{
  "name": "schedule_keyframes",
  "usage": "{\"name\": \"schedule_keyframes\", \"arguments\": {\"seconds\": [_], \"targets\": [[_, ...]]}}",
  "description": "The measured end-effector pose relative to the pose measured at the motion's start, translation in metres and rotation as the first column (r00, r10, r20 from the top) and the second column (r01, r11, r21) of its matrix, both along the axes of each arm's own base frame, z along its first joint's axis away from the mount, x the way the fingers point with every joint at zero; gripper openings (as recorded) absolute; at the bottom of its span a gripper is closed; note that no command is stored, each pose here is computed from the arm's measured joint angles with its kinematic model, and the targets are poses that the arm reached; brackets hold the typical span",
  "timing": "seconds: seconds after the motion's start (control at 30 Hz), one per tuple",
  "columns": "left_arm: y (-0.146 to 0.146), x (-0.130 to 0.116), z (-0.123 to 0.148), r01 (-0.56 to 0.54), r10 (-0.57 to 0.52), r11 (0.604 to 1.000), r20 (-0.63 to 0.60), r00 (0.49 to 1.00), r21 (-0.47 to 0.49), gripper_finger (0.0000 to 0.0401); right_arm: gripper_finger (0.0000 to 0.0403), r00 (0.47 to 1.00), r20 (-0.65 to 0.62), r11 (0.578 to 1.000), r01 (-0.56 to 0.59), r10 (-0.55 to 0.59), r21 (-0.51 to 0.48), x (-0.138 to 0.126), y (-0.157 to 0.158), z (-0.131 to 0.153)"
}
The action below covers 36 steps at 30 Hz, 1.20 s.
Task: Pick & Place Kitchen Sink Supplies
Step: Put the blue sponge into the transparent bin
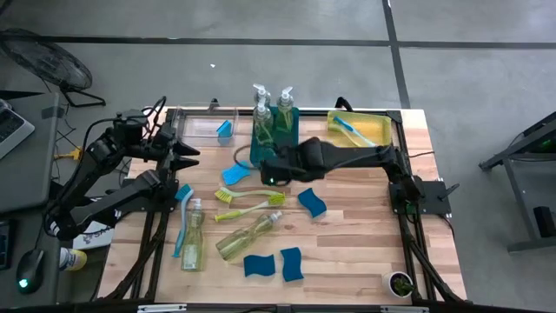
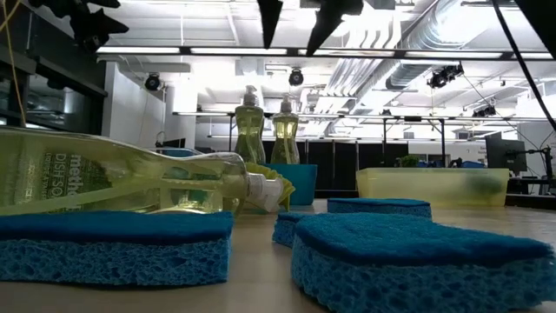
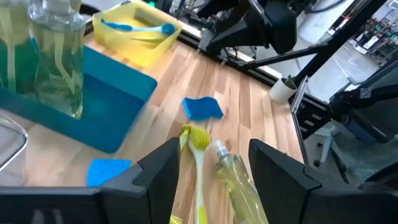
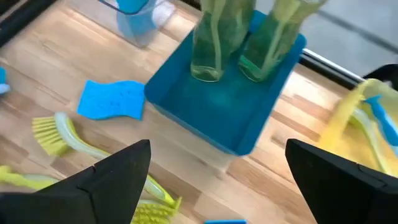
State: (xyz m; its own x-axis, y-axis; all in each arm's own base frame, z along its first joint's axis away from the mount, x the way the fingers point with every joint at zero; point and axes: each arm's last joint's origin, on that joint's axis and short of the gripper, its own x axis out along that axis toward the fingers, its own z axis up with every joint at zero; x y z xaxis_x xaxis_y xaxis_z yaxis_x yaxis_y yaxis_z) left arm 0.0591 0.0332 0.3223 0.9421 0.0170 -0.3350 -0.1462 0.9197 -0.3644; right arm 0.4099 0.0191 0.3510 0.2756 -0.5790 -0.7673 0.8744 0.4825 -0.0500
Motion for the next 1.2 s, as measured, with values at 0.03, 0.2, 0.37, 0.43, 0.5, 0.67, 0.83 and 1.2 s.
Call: {"name": "schedule_keyframes", "arguments": {"seconds": [0.03, 0.2, 0.37, 0.43, 0.5, 0.67, 0.83, 1.2], "targets": [[0.000, 0.000, 0.000, 0.002, -0.002, 1.000, 0.000, 1.000, 0.004, 0.0188, 0.0366, 1.000, -0.019, 1.000, 0.000, 0.000, -0.010, -0.003, 0.005, 0.000], [0.001, 0.001, 0.000, 0.004, -0.004, 1.000, -0.003, 1.000, 0.008, 0.0188, 0.0367, 0.993, -0.118, 1.000, -0.014, 0.013, -0.007, -0.005, 0.022, -0.022], [0.000, 0.000, 0.000, -0.013, 0.013, 0.999, -0.002, 1.000, -0.033, 0.0188, 0.0367, 0.968, -0.245, 0.997, -0.040, 0.054, 0.061, -0.005, 0.035, -0.072], [0.001, 0.000, 0.000, -0.025, 0.025, 0.999, -0.004, 1.000, -0.048, 0.0188, 0.0367, 0.961, -0.261, 0.992, -0.063, 0.089, 0.108, -0.004, 0.041, -0.089], [0.001, 0.000, 0.000, -0.055, 0.055, 0.997, -0.011, 0.998, -0.055, 0.0188, 0.0367, 0.956, -0.261, 0.983, -0.095, 0.134, 0.154, -0.006, 0.048, -0.098], [0.004, 0.001, 0.002, -0.128, 0.128, 0.990, -0.007, 0.992, -0.053, 0.0188, 0.0367, 0.950, -0.240, 0.970, -0.156, 0.198, 0.184, -0.023, 0.058, -0.104], [0.006, 0.001, 0.003, -0.182, 0.182, 0.980, -0.006, 0.983, -0.079, 0.0188, 0.0367, 0.960, -0.136, 0.954, -0.215, 0.246, 0.209, -0.057, 0.053, -0.108], [0.007, 0.000, 0.002, -0.254, 0.253, 0.963, -0.020, 0.967, -0.089, 0.0188, 0.0366, 0.971, 0.172, 0.917, -0.215, 0.164, 0.335, -0.139, 0.035, -0.118]]}}
